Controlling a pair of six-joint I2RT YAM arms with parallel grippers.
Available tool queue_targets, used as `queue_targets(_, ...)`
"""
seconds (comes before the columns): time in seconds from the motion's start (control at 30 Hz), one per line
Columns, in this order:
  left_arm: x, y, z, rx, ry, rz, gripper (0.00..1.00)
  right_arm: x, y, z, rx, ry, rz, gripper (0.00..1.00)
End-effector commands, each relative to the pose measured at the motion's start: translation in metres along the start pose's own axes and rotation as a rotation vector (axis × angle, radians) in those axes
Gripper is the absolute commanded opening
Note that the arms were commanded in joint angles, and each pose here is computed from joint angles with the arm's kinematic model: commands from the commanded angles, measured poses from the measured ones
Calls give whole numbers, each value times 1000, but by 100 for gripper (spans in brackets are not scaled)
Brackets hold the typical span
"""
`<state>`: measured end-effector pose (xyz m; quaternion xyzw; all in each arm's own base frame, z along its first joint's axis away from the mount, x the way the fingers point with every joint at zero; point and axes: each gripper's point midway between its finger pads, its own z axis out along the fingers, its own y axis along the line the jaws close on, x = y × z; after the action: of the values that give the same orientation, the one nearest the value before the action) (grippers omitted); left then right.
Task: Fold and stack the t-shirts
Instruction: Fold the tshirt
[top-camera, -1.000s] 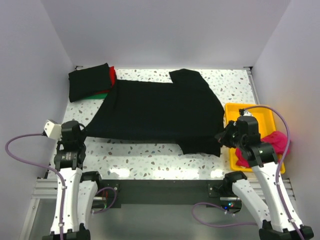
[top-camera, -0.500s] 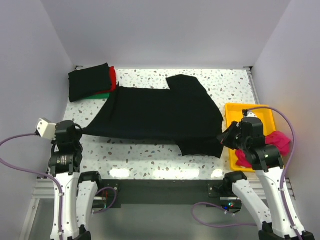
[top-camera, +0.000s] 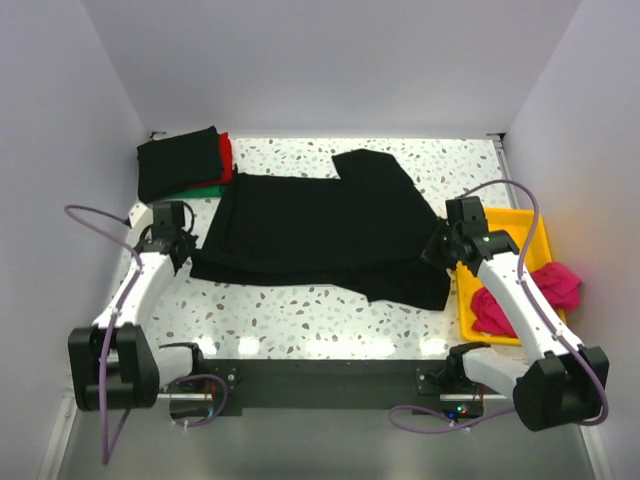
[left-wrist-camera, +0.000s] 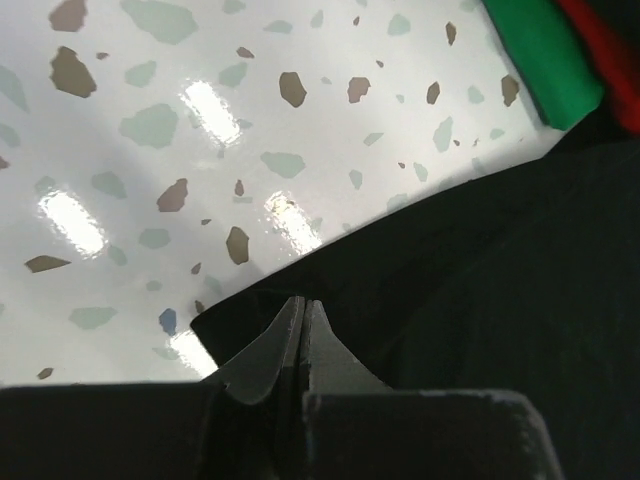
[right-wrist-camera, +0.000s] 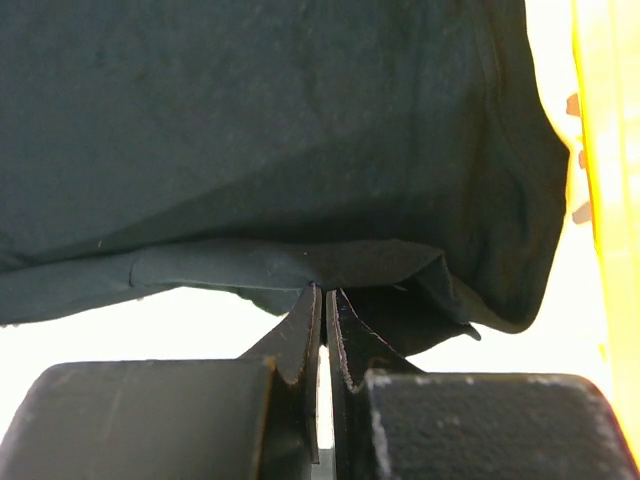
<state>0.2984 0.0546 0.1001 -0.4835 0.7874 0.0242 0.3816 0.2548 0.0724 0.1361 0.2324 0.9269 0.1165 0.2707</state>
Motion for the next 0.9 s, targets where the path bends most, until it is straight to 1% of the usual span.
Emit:
queue_targets(0.0, -29, -42, 8, 66, -63, -52, 0, -36, 15, 6, -34, -106, 36, 0)
queue_targets(0.03, -24, -42, 17, 43, -45, -36, 0, -37, 14, 9, -30, -107, 42, 0)
queue_targets(0.13, -25, -46, 25, 23, -45, -28, 0, -38, 10, 17, -25, -100, 55, 0)
queue_targets(0.33, -37, -53, 27, 16, -71, -20, 0, -36, -4, 19, -19, -105, 63, 0)
queue_targets(0.5, -38, -60, 22, 43, -63, -23, 0, -29, -19, 16, -7, -106, 76, 0)
queue_targets(0.67, -45, -68, 16, 82, -79, -30, 0, -25, -22, 9, -9, -111, 81, 0)
queue_targets(0.73, -45, -71, 15, 83, -67, -29, 0, -19, -20, 5, -30, -98, 82, 0)
queue_targets(0.87, -50, -64, 4, 69, -80, -28, 0, -6, -21, -2, -62, -90, 89, 0)
